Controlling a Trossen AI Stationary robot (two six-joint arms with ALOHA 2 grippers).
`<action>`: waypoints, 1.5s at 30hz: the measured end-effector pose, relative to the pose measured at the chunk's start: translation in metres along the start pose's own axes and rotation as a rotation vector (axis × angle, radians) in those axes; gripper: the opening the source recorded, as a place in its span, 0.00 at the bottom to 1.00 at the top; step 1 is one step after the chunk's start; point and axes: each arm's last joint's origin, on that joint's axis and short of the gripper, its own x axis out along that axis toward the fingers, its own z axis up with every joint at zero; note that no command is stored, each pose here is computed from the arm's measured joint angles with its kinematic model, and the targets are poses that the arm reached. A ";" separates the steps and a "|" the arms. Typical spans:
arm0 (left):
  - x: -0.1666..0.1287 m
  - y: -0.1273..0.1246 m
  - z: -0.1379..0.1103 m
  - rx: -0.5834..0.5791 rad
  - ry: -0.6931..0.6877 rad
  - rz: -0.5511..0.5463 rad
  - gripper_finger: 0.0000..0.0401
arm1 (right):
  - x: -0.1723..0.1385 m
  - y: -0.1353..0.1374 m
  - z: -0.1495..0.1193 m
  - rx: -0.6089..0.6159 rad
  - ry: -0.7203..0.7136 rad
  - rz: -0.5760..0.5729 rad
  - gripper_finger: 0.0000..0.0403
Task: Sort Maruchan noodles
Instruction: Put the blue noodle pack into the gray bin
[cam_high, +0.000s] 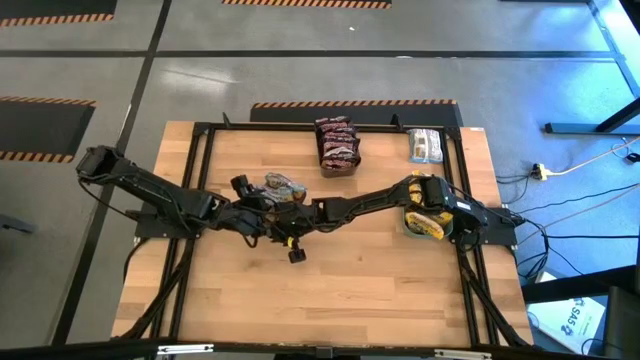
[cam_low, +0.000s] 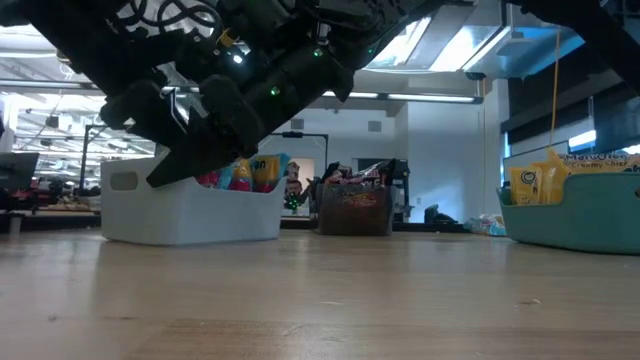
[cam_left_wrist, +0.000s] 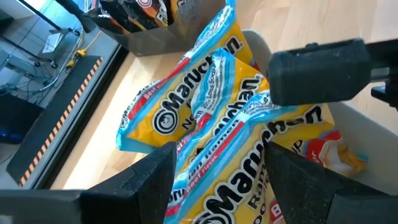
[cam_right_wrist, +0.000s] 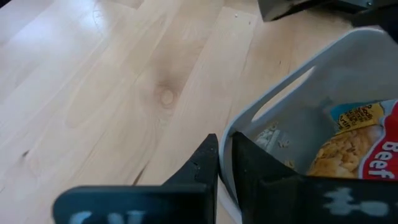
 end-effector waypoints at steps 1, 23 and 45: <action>-0.001 0.000 0.001 0.001 0.001 0.000 0.59 | 0.000 0.000 0.000 0.000 0.000 0.000 0.05; -0.029 0.003 0.039 -0.060 -0.016 -0.067 0.59 | 0.002 -0.001 -0.003 0.052 0.015 -0.044 0.16; -0.031 -0.002 0.046 -0.167 -0.060 -0.144 0.59 | -0.121 0.044 0.041 0.198 0.356 -0.179 0.46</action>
